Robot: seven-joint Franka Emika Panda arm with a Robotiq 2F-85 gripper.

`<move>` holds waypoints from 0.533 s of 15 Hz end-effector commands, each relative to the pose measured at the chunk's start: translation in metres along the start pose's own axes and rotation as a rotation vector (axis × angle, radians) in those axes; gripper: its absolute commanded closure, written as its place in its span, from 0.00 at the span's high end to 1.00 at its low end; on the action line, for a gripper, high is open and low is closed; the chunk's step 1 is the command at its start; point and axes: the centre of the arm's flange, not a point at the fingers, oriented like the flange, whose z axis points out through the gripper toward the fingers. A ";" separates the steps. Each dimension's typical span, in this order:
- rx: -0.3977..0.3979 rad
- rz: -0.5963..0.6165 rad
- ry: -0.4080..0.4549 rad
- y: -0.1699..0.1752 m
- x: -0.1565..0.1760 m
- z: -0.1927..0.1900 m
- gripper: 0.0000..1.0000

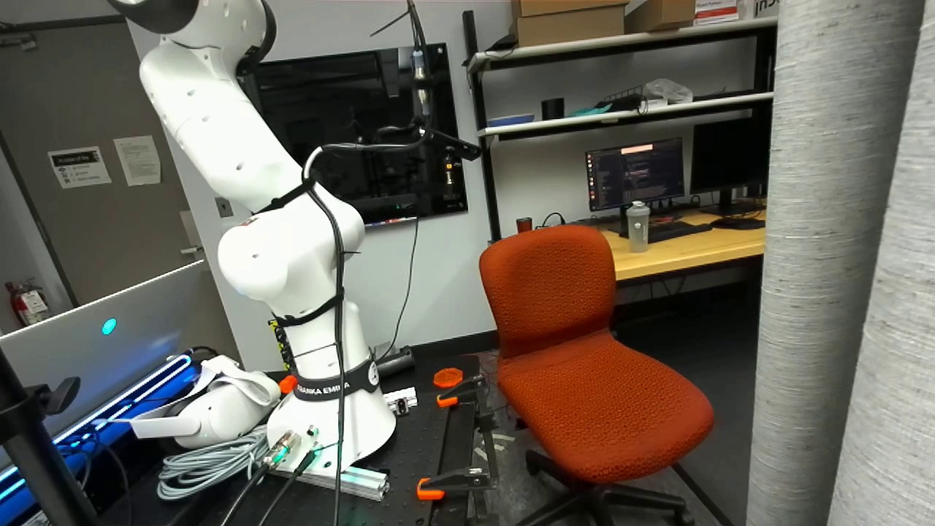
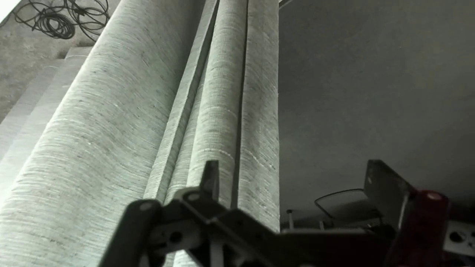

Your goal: Move the curtain to the right

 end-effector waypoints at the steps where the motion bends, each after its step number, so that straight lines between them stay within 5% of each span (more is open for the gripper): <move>1: 0.016 -0.090 0.022 -0.010 -0.040 -0.019 1.00; 8: 0.059 -0.250 0.078 -0.041 -0.081 -0.040 1.00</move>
